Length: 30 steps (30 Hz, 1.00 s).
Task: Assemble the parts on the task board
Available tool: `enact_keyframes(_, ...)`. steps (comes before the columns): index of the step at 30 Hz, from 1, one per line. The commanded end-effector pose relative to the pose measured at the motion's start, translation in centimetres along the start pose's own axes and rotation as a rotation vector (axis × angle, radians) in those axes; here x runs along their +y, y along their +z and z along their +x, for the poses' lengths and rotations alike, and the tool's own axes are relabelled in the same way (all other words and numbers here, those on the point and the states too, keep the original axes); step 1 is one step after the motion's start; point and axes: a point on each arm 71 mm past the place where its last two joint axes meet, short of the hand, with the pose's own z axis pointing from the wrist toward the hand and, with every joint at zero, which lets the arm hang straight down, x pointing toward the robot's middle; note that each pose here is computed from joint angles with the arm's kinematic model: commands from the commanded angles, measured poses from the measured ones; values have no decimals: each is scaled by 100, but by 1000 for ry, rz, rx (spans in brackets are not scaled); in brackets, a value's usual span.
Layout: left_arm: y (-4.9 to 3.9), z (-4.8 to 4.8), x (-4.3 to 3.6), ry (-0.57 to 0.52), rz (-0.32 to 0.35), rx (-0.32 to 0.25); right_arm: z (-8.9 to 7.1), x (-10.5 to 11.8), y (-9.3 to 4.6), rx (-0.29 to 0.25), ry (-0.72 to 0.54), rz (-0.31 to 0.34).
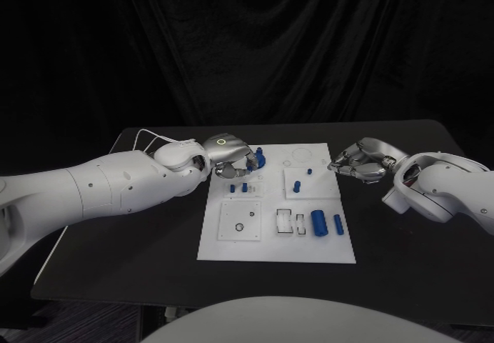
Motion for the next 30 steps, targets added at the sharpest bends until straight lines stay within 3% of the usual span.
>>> enact_keyframes(1,-32,12,34,-3,-19,35,12,-11,-2,1,-2,12)
enact_keyframes(13,-114,78,139,-6,-64,65,15,-22,1,-1,-2,14)
enact_keyframes(21,-103,111,186,-4,-90,79,31,-23,8,6,-1,15)
enact_keyframes(30,-61,219,189,-8,-102,91,42,-27,8,10,0,15)
